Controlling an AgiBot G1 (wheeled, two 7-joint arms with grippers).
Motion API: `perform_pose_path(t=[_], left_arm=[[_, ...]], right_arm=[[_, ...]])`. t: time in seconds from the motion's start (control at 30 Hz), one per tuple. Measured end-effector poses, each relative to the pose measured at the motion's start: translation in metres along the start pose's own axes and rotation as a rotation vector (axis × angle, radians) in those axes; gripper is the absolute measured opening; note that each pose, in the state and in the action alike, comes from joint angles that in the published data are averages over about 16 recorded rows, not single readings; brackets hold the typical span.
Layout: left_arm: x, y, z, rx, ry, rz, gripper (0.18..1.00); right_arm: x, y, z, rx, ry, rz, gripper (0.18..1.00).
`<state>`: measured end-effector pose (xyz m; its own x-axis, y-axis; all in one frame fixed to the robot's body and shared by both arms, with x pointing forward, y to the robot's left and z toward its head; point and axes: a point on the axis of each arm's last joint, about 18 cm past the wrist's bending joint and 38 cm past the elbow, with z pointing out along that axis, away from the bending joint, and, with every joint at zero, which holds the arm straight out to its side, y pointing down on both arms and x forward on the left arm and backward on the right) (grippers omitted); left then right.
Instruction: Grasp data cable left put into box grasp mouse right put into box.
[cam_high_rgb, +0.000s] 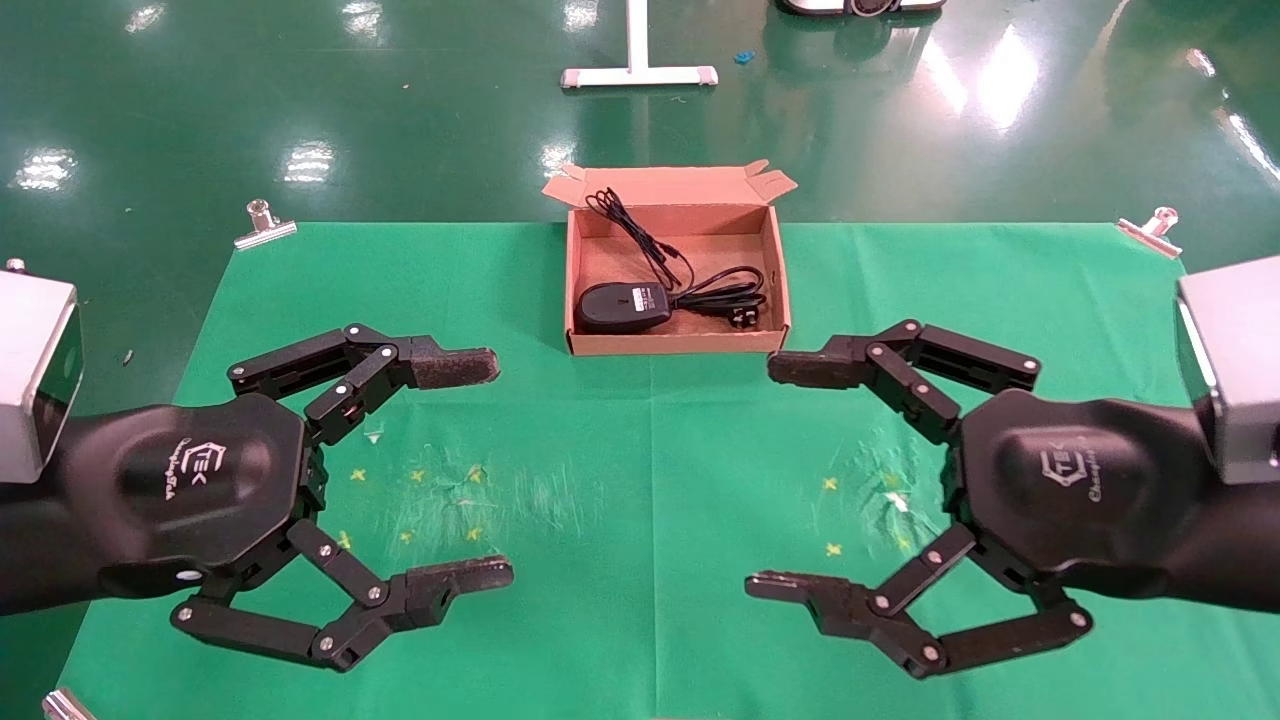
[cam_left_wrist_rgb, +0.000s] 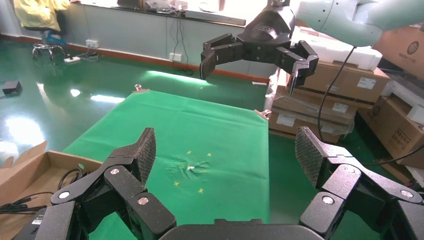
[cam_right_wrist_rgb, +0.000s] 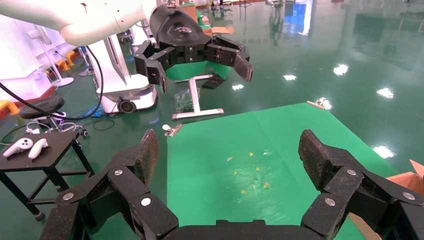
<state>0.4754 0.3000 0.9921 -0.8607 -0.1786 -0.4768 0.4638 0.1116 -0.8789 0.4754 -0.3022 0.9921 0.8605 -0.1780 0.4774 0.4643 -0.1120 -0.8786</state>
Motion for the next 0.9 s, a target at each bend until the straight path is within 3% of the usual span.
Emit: perform_pose_path(t=[0.9], left_arm=[[-0.0001,0.0001,0.0001,-0.001,0.000,0.000,1.001]], right_arm=[[0.0000,0.0000,0.0000,0.000,0.000,0.000,1.001]])
